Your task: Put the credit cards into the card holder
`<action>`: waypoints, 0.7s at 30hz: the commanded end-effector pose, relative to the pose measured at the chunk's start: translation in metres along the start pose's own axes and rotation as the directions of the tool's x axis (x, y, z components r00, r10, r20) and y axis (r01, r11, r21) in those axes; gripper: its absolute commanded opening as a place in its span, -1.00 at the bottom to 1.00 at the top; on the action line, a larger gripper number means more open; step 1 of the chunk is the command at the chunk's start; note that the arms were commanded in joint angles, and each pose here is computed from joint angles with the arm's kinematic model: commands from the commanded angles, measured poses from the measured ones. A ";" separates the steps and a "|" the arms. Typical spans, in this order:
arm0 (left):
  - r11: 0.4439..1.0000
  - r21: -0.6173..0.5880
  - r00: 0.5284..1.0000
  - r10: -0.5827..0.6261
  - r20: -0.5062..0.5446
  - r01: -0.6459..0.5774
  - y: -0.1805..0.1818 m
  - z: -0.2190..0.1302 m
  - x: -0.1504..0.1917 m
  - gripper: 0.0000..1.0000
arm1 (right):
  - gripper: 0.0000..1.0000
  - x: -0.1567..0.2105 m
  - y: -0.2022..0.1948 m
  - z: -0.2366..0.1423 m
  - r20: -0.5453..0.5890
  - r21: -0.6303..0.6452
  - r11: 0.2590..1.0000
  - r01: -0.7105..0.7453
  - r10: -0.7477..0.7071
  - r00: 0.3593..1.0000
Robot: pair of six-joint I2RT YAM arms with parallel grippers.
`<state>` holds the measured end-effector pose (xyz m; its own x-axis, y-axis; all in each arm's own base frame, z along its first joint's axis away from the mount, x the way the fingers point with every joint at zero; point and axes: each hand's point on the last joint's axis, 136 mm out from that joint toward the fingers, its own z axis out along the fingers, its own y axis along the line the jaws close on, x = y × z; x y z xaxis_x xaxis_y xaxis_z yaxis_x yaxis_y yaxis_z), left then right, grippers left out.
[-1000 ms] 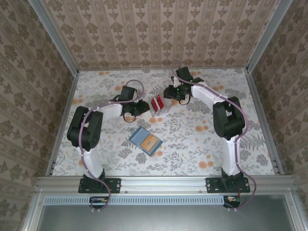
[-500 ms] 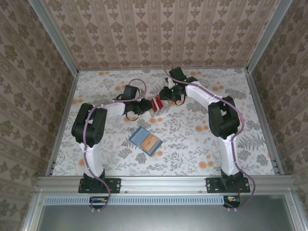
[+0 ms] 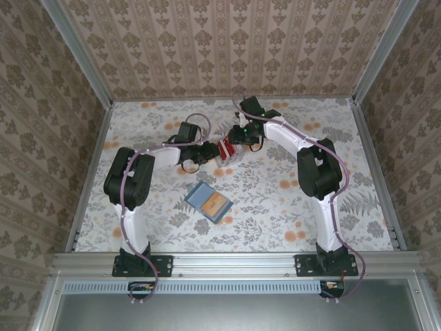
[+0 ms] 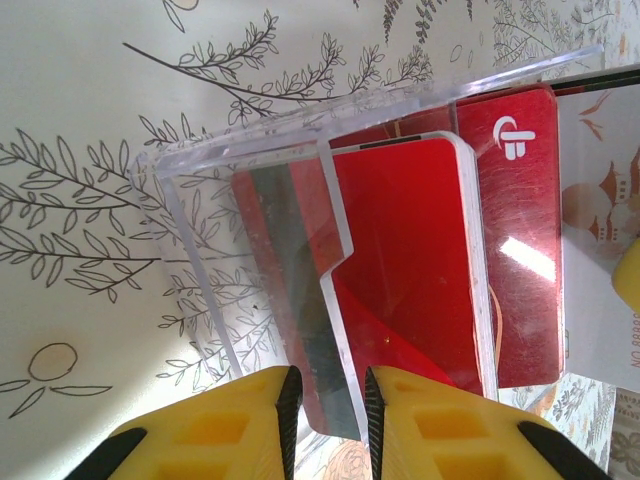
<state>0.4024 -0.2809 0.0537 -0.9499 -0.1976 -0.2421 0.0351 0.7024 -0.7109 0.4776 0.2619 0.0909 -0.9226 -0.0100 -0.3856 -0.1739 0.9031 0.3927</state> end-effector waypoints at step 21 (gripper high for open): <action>1.000 0.029 1.000 -0.002 -0.021 0.002 -0.009 0.007 0.001 -0.48 | -0.23 -0.004 0.028 -0.032 0.024 -0.050 0.998 0.036 -0.035 0.999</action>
<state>0.4026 -0.2812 0.0536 -0.9501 -0.2000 -0.2393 0.0322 0.7004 -0.7130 0.4736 0.2604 0.0979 -0.9228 -0.0115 -0.3851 -0.1727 0.9058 0.3868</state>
